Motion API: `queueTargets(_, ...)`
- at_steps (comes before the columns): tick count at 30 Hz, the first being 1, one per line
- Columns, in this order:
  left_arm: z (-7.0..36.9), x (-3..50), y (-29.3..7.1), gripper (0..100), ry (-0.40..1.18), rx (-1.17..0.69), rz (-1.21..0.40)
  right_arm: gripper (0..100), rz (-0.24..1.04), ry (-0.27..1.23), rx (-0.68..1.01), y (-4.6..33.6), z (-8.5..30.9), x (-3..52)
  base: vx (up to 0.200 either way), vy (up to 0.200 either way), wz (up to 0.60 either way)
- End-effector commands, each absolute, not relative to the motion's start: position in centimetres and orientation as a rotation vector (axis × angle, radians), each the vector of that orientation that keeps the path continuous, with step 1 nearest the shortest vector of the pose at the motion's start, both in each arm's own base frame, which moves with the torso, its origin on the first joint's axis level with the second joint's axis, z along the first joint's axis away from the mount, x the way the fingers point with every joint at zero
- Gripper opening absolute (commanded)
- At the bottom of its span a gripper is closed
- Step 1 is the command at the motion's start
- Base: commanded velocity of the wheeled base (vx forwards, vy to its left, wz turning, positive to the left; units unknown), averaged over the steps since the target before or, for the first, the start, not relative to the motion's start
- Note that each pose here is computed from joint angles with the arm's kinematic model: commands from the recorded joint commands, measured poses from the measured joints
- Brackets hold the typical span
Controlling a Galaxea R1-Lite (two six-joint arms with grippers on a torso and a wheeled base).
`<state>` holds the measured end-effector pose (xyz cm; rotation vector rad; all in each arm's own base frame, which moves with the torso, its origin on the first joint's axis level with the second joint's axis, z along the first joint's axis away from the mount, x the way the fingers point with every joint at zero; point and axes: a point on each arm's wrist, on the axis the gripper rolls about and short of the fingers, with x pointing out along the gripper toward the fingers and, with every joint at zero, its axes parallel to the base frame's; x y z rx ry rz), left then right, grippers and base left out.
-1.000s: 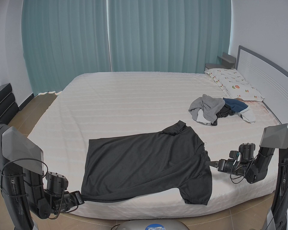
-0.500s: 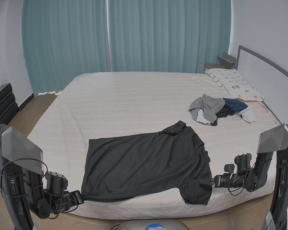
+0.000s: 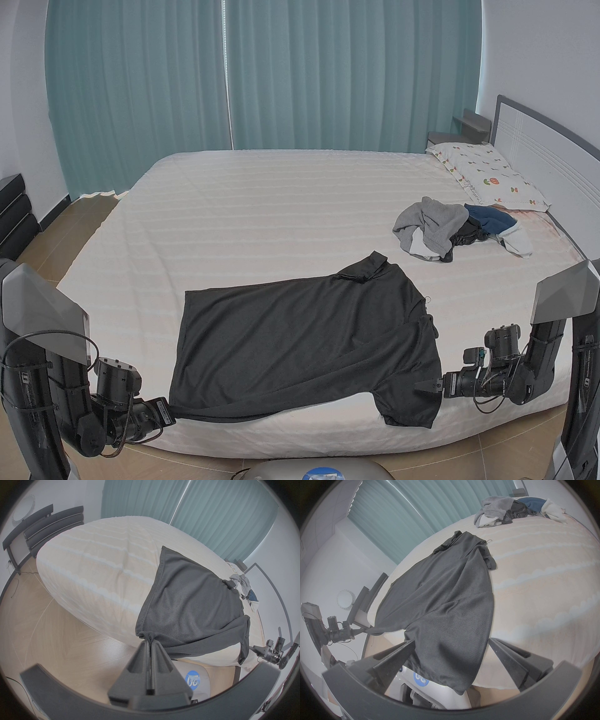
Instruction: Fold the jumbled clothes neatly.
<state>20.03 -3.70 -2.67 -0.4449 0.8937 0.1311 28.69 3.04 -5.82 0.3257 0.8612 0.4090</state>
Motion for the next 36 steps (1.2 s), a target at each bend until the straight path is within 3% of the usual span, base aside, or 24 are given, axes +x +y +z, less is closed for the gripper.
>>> queueTargets(1, -2.7, 19.6, -3.7, 0, 0.909, -0.441, 0.133, 100, 0.409, 0.87, 0.316, 3.4, -6.3, 28.8, 0.0, 0.0, 0.0)
queueTargets(8, -2.7, 19.6, -3.7, 0, 0.908, -0.44, 0.132, 100, 0.362, 0.877, 0.284, 3.8, -6.7, 28.8, 0.0, 0.0, 0.0)
queueTargets(9, -2.7, 19.6, -3.7, 0, 0.908, -0.44, 0.132, 0, 0.362, 0.875, 0.283, 3.9, -6.7, 28.9, 0.0, 0.0, 0.0)
queueTargets(27, -2.5, 19.7, -3.7, 0, 0.896, -0.443, 0.129, 0, 0.35, 0.861, 0.272, 3.6, -5.1, 28.0, 0.0, 0.0, 0.0)
queueTargets(36, -1.3, 19.9, -3.6, 0, 0.827, -0.458, 0.12, 0, 0.286, 0.92, 0.292, 1.3, -3.3, 24.8, 0.0, 0.0, 0.0)
